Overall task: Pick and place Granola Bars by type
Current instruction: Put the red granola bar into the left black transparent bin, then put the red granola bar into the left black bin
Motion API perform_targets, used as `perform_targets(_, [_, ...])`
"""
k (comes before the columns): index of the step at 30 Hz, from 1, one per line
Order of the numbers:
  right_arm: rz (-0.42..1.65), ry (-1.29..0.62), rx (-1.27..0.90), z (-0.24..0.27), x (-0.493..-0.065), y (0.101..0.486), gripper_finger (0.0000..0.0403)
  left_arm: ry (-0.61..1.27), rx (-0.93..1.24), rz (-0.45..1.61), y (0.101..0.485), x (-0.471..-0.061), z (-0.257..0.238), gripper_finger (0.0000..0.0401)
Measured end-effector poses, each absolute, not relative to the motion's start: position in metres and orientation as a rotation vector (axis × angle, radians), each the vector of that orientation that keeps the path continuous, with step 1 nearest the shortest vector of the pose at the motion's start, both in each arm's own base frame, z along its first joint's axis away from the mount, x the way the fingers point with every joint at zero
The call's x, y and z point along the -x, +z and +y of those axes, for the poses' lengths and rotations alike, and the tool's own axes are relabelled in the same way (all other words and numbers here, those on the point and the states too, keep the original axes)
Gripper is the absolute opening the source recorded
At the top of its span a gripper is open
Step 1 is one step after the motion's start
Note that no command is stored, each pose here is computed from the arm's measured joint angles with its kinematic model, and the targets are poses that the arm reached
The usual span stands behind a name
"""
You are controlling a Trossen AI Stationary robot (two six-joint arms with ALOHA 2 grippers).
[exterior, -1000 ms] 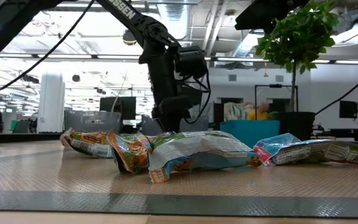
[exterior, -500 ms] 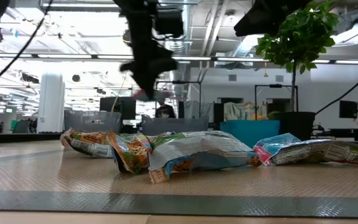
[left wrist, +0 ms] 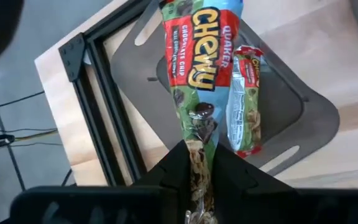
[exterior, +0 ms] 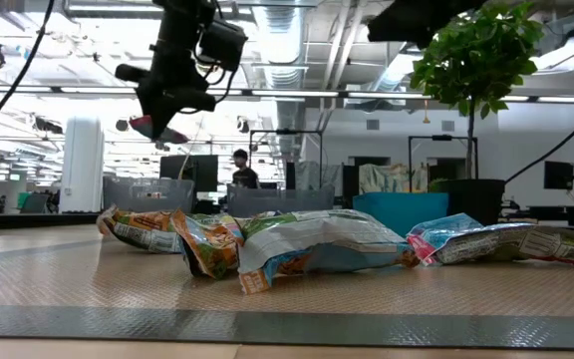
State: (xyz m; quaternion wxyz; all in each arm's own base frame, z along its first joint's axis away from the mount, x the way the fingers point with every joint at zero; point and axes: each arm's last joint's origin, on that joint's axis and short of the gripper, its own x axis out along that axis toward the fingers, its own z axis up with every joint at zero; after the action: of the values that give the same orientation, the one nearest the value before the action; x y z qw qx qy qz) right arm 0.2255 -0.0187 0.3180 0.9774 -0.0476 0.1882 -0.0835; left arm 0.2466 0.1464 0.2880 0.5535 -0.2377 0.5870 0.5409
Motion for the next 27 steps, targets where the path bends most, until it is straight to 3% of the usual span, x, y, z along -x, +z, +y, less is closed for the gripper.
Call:
perform_targets(8, [0.391,-0.165,0.09,-0.021,-0.225,0.317,0.0122,1.24,0.614,1.467,0.245,-0.235,0.156,0.0052])
perform_targets(14, [0.392,-0.164,0.09,-0.021,-0.225,0.316,0.0122,1.255,0.624,1.49,0.219,-0.229,0.152,0.011])
perform_targets(20, [0.392,-0.165,0.09,-0.021,-0.225,0.316,0.0122,1.179,0.6,1.437,0.223,-0.24,0.151,0.0181])
perform_targets(27, [0.395,-0.174,0.04,-0.021,-0.225,0.316,0.0122,0.831,0.594,1.268,0.252,-0.283,0.129,0.0192])
